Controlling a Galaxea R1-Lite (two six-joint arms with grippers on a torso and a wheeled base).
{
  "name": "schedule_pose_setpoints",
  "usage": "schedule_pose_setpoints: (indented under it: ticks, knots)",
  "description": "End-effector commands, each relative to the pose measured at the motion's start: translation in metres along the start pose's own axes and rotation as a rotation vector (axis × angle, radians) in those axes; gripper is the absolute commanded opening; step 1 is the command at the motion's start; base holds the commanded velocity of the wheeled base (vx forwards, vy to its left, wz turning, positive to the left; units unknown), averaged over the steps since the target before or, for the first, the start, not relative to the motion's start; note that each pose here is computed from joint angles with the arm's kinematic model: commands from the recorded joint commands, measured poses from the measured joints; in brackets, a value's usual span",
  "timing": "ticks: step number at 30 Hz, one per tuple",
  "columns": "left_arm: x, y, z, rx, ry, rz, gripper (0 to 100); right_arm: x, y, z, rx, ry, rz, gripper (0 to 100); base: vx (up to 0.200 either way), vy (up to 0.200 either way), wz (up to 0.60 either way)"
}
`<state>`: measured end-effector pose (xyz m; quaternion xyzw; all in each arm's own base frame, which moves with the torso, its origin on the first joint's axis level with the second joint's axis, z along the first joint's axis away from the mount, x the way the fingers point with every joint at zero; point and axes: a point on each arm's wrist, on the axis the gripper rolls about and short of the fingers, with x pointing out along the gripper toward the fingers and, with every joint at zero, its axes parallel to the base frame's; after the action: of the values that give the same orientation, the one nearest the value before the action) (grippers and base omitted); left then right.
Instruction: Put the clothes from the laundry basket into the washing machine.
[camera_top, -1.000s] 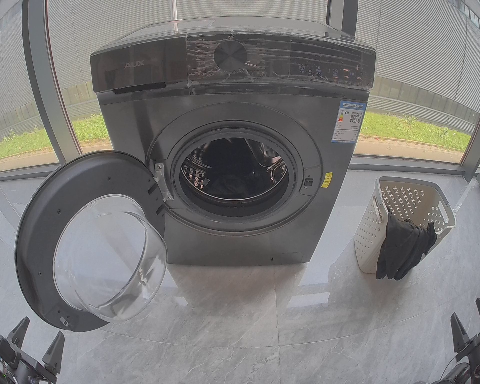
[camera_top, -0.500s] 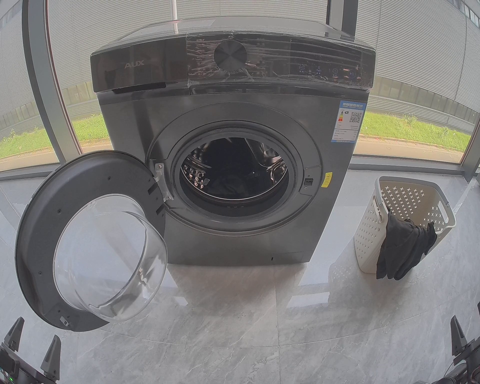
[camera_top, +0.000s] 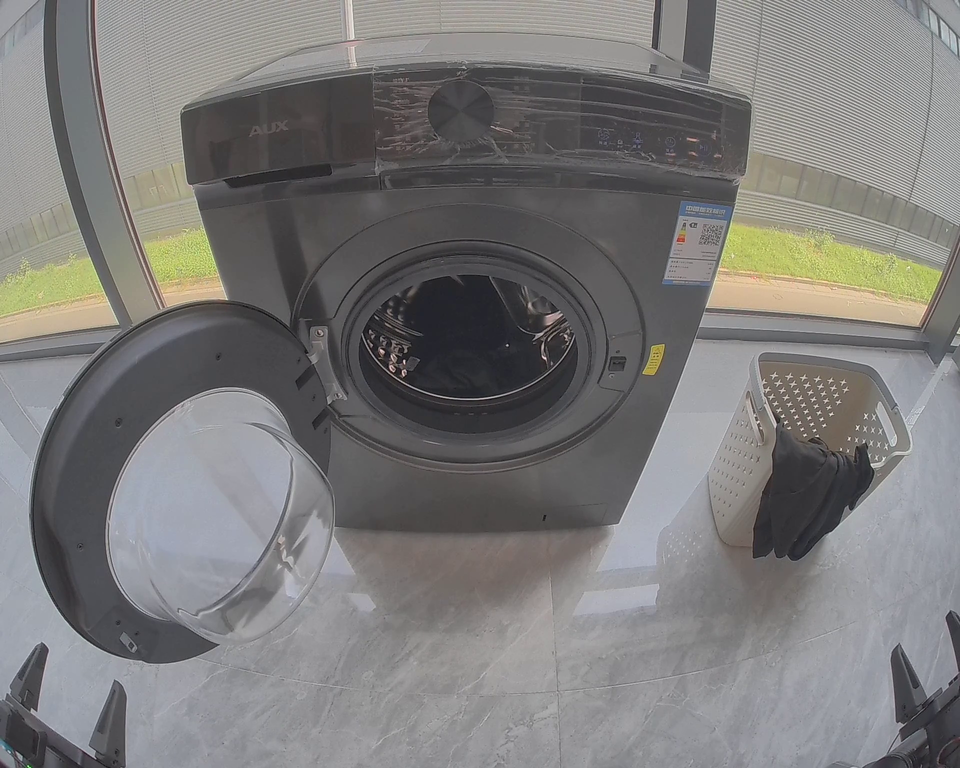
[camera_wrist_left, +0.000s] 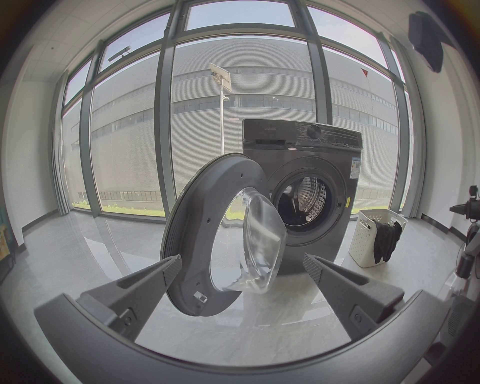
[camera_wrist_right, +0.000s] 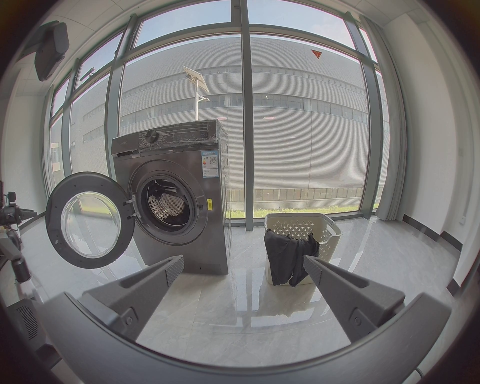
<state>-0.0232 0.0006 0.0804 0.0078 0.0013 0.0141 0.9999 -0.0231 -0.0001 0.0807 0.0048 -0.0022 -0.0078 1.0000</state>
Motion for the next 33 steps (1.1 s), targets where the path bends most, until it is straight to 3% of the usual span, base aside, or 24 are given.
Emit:
schedule_pose_setpoints:
  ticks: [1,5,33]
  knots:
    - [-0.0006,0.0,-0.0024,-0.031,-0.007,0.004,100,0.0011,0.0,-0.005,-0.001,0.015,0.0,100,0.0,0.0,0.0]
    - [0.0004,-0.0001,-0.0056,-0.025,0.004,-0.004,100,0.0012,0.0,-0.0049,-0.002,0.017,0.0,100,0.0,0.0,0.0]
    - [0.0004,-0.0001,-0.0054,-0.034,0.002,-0.002,100,0.0012,0.0,-0.0049,-0.002,0.017,0.0,100,0.0,-0.2,0.0]
